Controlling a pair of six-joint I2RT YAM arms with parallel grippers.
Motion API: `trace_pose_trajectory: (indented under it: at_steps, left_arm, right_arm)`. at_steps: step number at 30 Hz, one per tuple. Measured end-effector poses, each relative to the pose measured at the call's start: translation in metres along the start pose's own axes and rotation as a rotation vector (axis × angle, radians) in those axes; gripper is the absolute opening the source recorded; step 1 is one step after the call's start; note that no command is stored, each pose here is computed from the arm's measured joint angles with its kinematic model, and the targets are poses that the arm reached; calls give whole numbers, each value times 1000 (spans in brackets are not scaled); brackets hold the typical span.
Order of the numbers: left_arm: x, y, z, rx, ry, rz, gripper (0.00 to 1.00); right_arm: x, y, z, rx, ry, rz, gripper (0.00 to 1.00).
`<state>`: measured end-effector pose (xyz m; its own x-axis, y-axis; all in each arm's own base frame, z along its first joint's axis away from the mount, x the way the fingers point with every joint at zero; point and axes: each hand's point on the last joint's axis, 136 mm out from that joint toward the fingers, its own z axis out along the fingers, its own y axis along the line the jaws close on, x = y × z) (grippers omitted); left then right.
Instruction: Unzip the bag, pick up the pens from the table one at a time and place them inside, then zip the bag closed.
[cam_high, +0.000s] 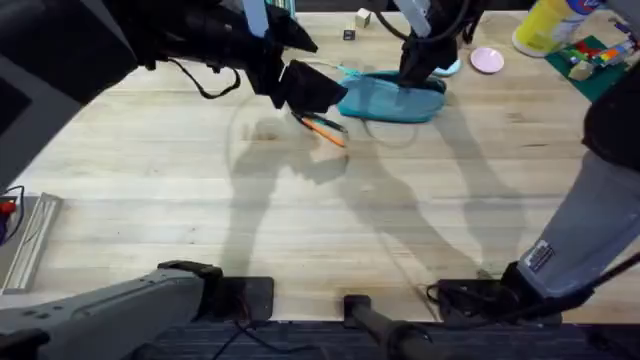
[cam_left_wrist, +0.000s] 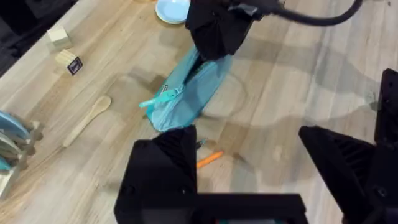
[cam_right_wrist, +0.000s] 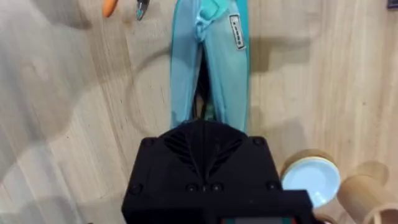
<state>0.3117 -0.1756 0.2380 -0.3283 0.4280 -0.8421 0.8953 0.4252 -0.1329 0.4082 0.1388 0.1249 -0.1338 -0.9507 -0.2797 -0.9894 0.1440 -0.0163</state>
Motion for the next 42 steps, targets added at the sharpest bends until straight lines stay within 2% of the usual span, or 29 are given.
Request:
trace_pose_trajectory:
  at_steps: [5,11,17,24,29,30,34,35,42]
  left_arm:
    - [0,0,0,0,0,0,993]
    - [0,0,0,0,0,0,993]
    - [0,0,0,0,0,0,993]
    - [0,0,0,0,0,0,992]
    - [0,0,0,0,0,0,993]
    - [0,0,0,0,0,0,993]
    - [0,0,0,0,0,0,993]
    - [0,0,0,0,0,0,993]
    - [0,0,0,0,0,0,993]
  right_arm:
    - [3,0,10,-23,9,7,36]
    - [3,0,12,-26,10,7,123]
    - [5,0,17,-37,14,10,133]
    - [6,0,20,-44,17,12,243]
    - [6,1,20,-46,18,13,244]
    - [6,1,20,-46,18,14,320]
    - [6,0,20,-44,18,13,893]
    - [6,0,20,-43,17,9,968]
    - [5,-2,20,-35,14,7,996]
